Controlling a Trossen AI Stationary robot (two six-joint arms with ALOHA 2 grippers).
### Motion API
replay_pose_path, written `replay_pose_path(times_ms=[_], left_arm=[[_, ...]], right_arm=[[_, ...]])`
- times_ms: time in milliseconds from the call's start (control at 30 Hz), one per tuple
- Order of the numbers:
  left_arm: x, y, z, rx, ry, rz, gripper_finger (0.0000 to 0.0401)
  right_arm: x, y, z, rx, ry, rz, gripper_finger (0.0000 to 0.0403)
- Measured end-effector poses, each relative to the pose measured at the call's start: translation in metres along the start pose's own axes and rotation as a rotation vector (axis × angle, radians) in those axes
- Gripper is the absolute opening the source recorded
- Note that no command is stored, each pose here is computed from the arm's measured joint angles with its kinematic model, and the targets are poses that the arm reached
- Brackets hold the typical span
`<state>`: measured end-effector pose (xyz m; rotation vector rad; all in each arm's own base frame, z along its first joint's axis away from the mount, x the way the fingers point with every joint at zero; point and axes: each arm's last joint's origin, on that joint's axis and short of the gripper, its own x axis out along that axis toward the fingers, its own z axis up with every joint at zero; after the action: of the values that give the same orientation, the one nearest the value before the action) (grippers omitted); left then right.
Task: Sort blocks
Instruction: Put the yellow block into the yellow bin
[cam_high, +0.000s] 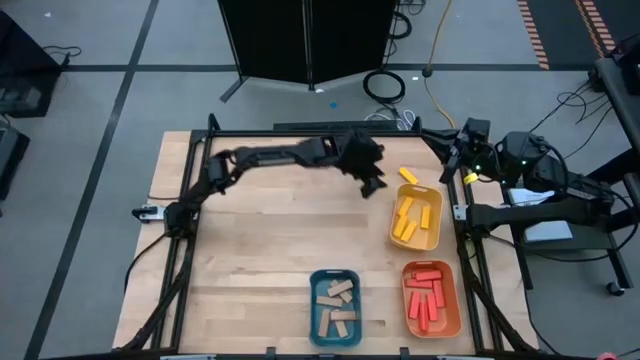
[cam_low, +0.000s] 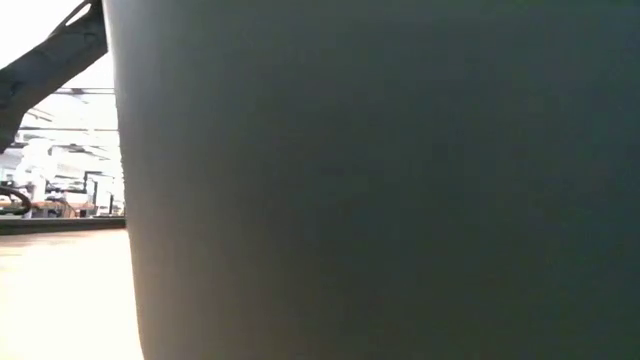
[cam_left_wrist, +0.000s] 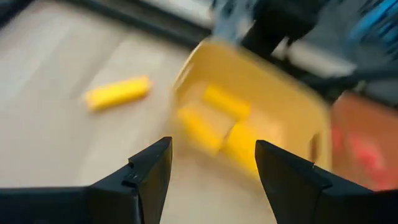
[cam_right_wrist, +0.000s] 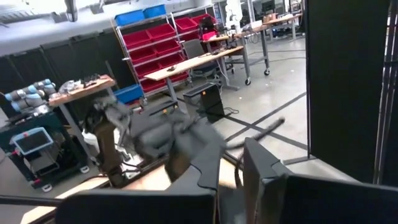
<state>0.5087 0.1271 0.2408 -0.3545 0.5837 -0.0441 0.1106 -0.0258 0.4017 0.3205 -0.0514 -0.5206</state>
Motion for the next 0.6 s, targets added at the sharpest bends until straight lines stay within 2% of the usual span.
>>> replay_pose_path(times_ms=[133,200,367,467,600], left_arm=[[-0.042,0.022,-0.004,0.046,0.211,0.111,0.0226],[-0.054,0.037,-0.014,0.091,0.342,0.178,0.0226],[-0.043,0.075,-0.049,0.225,0.611,0.337,0.0226],[-0.034,0.084,-0.054,0.329,0.645,0.413,0.0226],[-0.027,0.097,-0.058,0.374,0.631,0.414,0.0226]], right_arm=[[-0.005,-0.002,0.000,-0.002,0.006,-0.001,0.0000],[-0.006,-0.003,-0.001,-0.008,0.016,-0.005,0.0000],[-0.006,-0.004,-0.003,-0.058,0.033,-0.011,0.0000],[-0.005,-0.003,-0.003,-0.079,0.036,-0.012,0.0000],[-0.005,-0.003,-0.003,-0.100,0.034,-0.011,0.0000]])
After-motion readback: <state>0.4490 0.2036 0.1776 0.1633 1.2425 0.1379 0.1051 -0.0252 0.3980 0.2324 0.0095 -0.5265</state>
